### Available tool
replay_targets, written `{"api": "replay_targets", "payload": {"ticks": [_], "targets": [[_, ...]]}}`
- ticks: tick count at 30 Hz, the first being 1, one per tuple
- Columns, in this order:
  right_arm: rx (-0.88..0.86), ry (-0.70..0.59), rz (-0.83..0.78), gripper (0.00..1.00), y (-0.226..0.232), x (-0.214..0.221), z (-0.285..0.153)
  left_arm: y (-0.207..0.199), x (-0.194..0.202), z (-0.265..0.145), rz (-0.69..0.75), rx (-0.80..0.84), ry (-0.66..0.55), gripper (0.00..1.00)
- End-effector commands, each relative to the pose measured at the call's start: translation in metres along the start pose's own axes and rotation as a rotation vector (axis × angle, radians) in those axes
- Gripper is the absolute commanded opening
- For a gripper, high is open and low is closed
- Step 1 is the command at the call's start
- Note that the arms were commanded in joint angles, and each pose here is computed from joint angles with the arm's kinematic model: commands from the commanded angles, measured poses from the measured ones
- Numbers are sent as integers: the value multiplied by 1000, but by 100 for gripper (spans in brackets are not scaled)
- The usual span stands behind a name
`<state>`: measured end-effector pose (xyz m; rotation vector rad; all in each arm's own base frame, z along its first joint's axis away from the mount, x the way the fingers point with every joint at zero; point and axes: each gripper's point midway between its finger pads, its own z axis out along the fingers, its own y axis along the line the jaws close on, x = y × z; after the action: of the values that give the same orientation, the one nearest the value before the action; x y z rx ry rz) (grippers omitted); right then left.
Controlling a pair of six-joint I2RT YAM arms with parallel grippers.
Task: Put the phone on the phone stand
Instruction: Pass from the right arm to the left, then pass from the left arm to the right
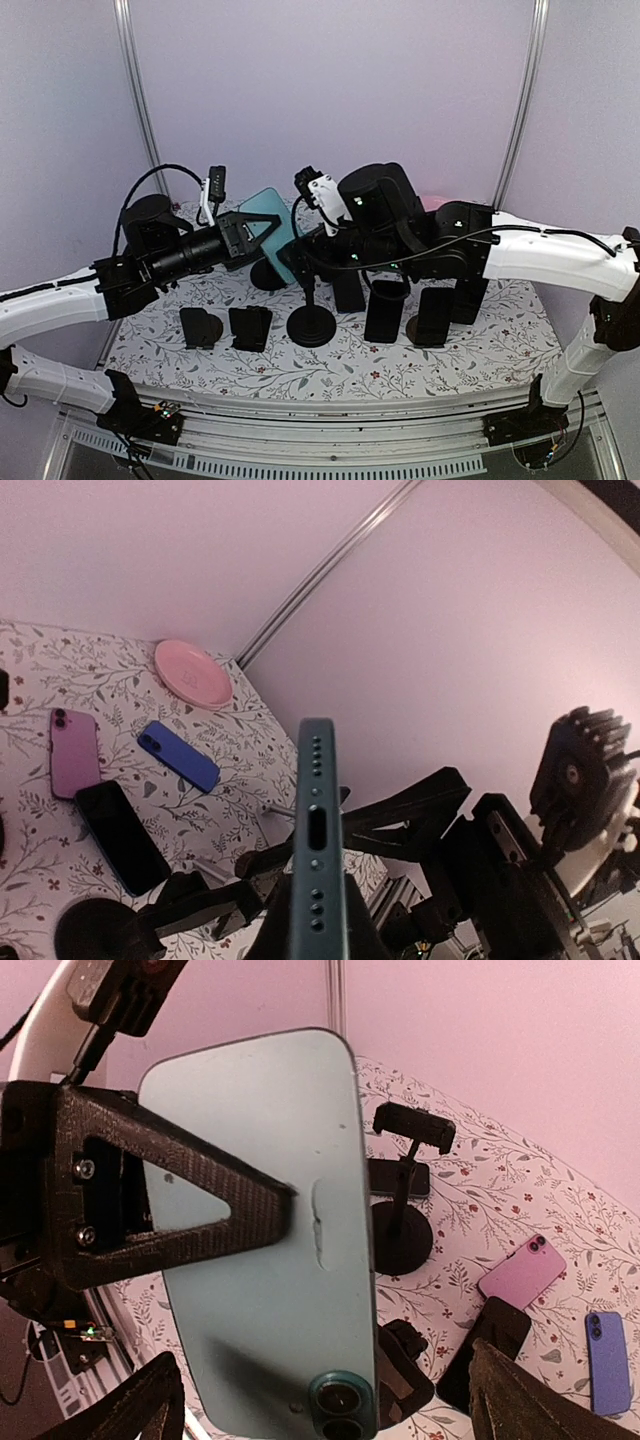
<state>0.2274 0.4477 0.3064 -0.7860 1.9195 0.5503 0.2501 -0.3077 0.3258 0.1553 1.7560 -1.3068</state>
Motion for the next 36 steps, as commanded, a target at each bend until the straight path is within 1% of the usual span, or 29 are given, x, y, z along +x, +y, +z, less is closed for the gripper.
{"api": "replay_targets", "payload": {"ticks": [1, 3, 6, 9, 14, 17, 19, 23, 28, 33, 36], "targets": [[-125, -114, 125, 99, 9, -37, -39, -53, -40, -29, 246, 138, -124, 0], [-164, -138, 157, 99, 12, -43, -49, -68, -47, -40, 336, 174, -143, 0], [-237, -199, 219, 99, 15, -56, -71, -86, -47, -53, 479, 223, -144, 0], [-305, -246, 278, 99, 17, -64, -92, -96, -42, -62, 646, 196, -169, 0], [-402, -285, 343, 99, 20, -67, -115, -124, -33, -83, 840, 200, -240, 0], [-469, -298, 393, 99, 21, -66, -128, -135, -23, -87, 954, 173, -257, 0], [-501, -308, 428, 99, 20, -66, -135, -136, -13, -84, 1040, 122, -255, 0], [-557, -305, 479, 99, 17, -63, -145, -147, 15, -79, 1266, 49, -254, 0], [-596, -276, 505, 99, 18, -55, -149, -153, 30, -80, 1505, -64, -310, 0], [-612, -256, 500, 99, 17, -57, -151, -146, 55, -72, 1778, -159, -341, 0], [-597, -210, 491, 99, 14, -48, -143, -145, 65, -74, 1887, -169, -381, 0]]}}
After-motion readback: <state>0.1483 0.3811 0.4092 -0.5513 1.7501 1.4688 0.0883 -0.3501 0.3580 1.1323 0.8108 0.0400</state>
